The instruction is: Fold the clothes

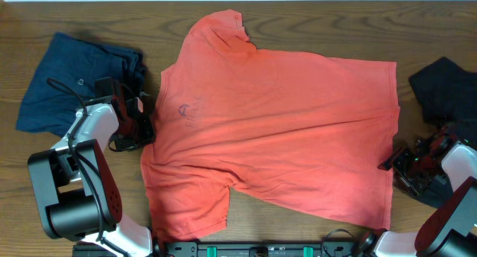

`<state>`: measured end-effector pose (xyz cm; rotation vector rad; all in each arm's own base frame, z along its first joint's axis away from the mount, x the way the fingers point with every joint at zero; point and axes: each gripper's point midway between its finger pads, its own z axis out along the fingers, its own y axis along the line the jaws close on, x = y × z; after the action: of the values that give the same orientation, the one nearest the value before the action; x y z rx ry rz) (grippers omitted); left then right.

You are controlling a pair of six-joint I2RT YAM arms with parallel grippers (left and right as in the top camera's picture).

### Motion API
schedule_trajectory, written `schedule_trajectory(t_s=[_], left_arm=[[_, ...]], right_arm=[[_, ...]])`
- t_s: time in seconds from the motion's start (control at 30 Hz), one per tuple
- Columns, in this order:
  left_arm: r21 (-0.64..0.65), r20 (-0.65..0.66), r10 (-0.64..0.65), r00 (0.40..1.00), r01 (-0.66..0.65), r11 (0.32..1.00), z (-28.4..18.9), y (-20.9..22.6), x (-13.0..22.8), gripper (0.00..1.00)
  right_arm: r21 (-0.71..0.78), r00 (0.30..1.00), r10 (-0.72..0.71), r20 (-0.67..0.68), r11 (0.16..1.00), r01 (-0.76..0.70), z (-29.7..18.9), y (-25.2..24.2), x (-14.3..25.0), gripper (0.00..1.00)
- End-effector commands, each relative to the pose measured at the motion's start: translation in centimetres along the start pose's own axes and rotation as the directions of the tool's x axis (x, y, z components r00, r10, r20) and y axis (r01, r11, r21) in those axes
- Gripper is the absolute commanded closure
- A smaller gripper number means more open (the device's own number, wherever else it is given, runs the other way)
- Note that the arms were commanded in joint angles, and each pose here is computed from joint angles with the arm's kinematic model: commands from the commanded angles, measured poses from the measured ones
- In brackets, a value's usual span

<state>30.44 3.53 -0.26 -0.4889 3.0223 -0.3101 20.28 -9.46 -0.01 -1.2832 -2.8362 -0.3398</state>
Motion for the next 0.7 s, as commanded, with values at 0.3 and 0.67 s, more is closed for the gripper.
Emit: schedule_trajectory(t_s=[0.3,0.67], left_arm=[[0.024,-0.005,0.001,1.0,-0.001,1.0,0.8,-0.2,-0.2,0.77],[0.098,0.018,0.007,1.0,-0.009,0.995,0.7,-1.5,-0.8,0.6]], right_arm=[[-0.011,0.991,0.079,0.108,0.997,-0.078,1.5,-0.6,-1.9,0.85],[-0.206,0.956,0.069,0.286,0.979,-0.009,0.1,3.3,-6.8,0.65]])
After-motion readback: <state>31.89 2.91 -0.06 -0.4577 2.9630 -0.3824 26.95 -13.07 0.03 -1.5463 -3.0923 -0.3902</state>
